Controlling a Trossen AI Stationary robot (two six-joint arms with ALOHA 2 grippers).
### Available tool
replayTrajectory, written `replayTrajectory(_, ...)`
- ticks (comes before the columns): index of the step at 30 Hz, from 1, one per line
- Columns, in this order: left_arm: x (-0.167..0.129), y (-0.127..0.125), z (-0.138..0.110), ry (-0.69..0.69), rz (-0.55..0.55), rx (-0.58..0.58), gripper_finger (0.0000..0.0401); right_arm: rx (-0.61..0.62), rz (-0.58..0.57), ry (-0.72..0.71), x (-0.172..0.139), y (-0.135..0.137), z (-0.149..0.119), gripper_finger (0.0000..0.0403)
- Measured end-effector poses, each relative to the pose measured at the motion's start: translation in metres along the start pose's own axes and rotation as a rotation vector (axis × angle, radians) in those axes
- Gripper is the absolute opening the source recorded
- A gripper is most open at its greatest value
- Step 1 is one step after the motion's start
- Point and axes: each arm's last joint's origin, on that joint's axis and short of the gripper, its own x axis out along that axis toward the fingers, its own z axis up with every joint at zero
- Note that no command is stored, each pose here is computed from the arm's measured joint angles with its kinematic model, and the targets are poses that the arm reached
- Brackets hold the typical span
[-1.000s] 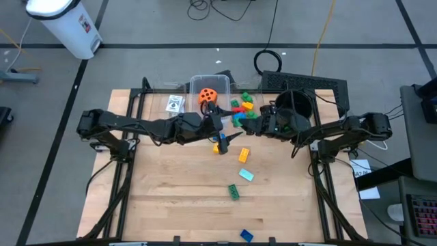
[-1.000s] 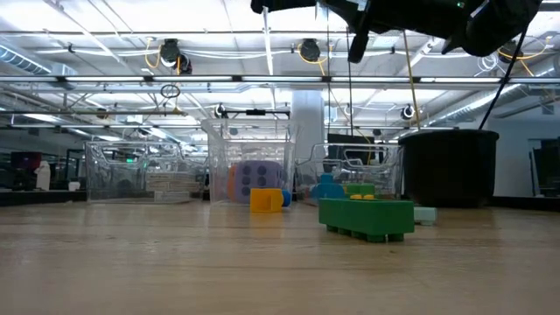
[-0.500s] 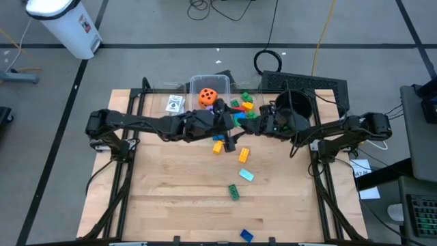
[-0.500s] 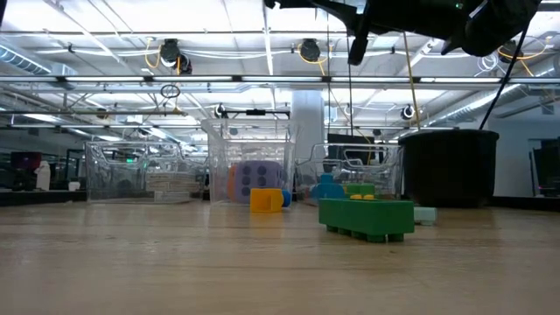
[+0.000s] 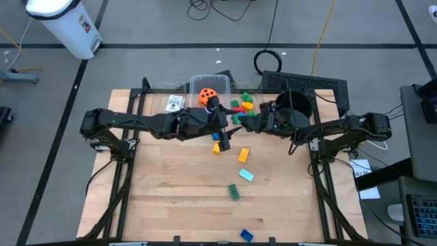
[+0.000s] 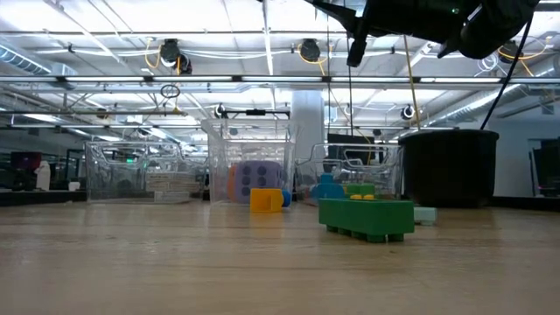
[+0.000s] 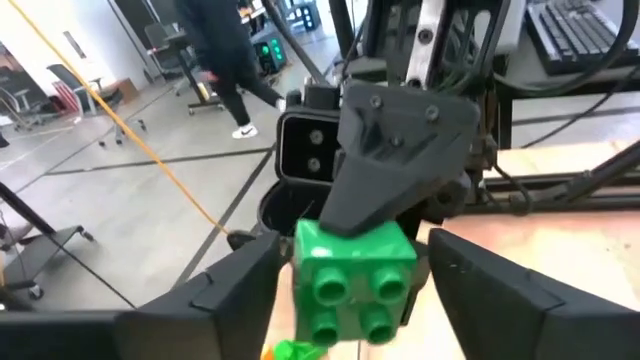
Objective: Pick & Place Toys
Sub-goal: Put the top dark green game piece into the right transparent bin
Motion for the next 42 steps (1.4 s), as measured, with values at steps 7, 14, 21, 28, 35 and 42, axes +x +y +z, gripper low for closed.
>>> replayTrajectory(7,0.0,0.0,-0.001,0.012,-0.002,0.004,0.021,0.0,0.005,-0.001,0.0,0.0,0.0,0.0127)
replayTrajectory(14,0.001,0.001,-0.002,0.014,0.003,0.017,0.0154,0.007,0.003,-0.004,0.0,0.0,0.0,0.0128)
replayTrajectory(21,0.001,0.001,-0.001,0.01,-0.001,0.005,0.0156,-0.013,0.005,-0.001,0.0,0.0,0.001,0.0165)
replayTrajectory(28,-0.01,0.008,0.006,-0.014,0.009,0.002,0.0158,-0.042,0.026,-0.041,-0.002,0.003,0.017,0.0213)
replayTrajectory(35,-0.027,0.033,0.018,-0.052,0.033,-0.033,0.0147,-0.136,0.137,-0.003,-0.012,0.018,0.049,0.023)
replayTrajectory(42,-0.01,0.06,0.0,0.007,-0.031,-0.109,0.0154,-0.316,0.235,-0.063,-0.027,0.047,0.063,0.0224)
